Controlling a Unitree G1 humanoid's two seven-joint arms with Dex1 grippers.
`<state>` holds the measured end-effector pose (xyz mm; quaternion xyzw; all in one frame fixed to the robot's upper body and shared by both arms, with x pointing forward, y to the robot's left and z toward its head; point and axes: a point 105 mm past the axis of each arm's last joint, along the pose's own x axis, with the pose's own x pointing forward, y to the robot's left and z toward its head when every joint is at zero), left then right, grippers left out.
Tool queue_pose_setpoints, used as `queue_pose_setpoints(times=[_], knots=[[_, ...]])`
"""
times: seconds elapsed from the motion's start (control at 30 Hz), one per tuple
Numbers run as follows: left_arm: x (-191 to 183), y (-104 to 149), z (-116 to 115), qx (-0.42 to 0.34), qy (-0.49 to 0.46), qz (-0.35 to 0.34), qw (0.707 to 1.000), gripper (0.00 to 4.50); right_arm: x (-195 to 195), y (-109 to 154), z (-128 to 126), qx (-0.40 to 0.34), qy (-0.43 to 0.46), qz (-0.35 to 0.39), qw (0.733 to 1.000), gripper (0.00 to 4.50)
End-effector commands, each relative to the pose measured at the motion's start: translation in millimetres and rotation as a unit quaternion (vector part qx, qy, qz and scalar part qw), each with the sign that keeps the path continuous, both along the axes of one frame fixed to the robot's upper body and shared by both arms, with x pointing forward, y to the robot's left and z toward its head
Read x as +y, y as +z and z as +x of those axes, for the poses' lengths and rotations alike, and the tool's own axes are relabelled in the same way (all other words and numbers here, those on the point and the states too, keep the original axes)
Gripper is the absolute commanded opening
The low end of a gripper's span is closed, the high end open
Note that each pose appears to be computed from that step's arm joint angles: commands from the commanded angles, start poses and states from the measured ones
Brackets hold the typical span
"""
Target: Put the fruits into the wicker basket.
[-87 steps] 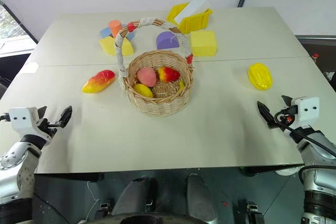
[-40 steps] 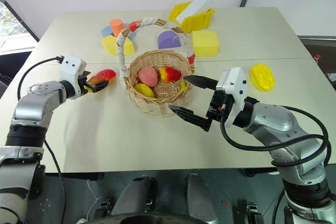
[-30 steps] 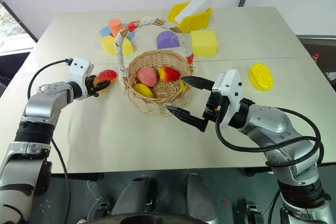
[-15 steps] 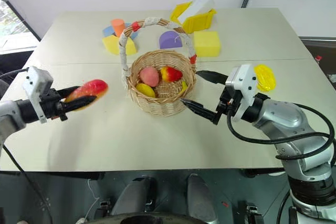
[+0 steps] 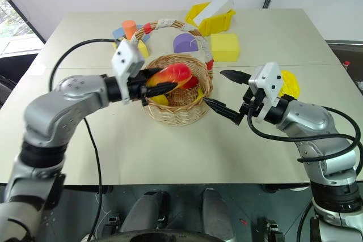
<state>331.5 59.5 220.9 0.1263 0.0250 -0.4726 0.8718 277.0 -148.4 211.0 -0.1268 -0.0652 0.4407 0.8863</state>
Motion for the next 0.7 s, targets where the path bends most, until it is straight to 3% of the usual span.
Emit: queue_pose_setpoints(times=[0.03,0.13,0.23,0.3,0.4,0.5,0.7], knots=[[-4,10,1,-0.021,-0.011,-0.005,1.000,3.19,-9,12,-3,-0.027,-0.034,0.003,0.999,4.50],[-5,18,-1,-0.030,-0.020,-0.021,0.999,4.46,-36,2,11,-0.016,-0.115,-0.007,0.993,4.50],[-4,24,-6,-0.038,-0.040,-0.043,0.998,4.46,-83,-8,39,-0.011,-0.251,-0.017,0.968,4.50],[-5,24,-10,-0.043,-0.051,-0.041,0.997,4.46,-100,-12,47,-0.007,-0.293,-0.025,0.956,4.50],[-13,16,-30,-0.048,-0.099,-0.036,0.993,4.46,-146,-28,69,0.006,-0.394,-0.062,0.917,4.50],[-17,8,-39,-0.044,-0.113,-0.035,0.992,4.46,-164,-43,83,0.001,-0.411,-0.131,0.902,4.50],[-19,-4,-44,-0.029,-0.107,-0.038,0.993,4.46,-185,-51,105,0.000,-0.437,-0.152,0.887,4.50]])
